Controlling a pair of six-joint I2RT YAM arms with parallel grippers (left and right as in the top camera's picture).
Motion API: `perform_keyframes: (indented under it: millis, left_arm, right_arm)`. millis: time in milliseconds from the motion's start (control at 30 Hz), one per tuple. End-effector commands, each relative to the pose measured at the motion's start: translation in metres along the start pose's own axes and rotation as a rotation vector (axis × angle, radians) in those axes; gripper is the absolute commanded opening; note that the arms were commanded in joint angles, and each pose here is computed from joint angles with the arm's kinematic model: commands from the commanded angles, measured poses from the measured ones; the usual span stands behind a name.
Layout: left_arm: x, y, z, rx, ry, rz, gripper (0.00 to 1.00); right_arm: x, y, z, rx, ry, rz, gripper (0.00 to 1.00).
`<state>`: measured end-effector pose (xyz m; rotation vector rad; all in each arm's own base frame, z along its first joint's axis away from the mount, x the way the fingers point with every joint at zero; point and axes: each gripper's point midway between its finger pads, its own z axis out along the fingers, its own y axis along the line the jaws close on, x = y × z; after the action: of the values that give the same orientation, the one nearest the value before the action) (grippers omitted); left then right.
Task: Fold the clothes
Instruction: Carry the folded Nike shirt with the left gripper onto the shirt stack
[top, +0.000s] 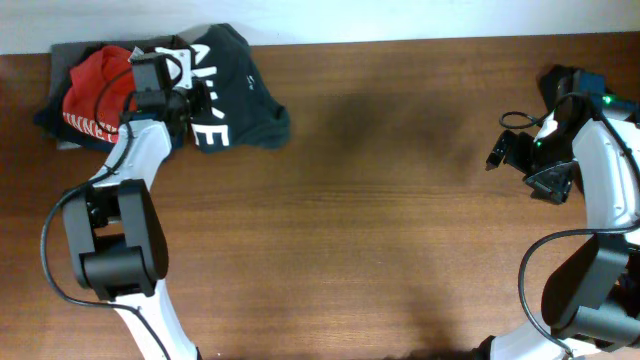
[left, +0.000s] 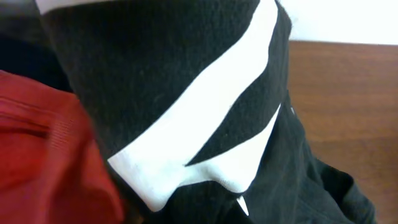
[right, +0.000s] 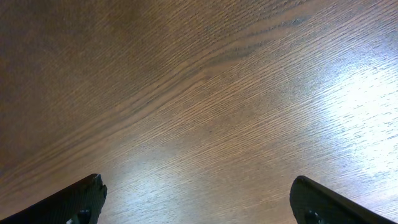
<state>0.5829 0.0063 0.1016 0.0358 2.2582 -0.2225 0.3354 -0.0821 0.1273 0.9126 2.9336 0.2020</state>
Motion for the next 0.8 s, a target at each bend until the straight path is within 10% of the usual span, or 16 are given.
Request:
perform_keyframes:
  millis: [0,767]
  left_arm:
    - [-0.033,0.004,-0.007,-0.009,-0.074,0.052,0.06]
    - [-0.073,0.077,-0.043,-0.106,-0.139,-0.069,0.07]
  right_arm:
    - [-0.004,0.0,-0.009,0.0,-0.032,-0.007,0.99]
    - [-0.004,0.0,-0.009,0.0,-0.032,-0.007,0.99]
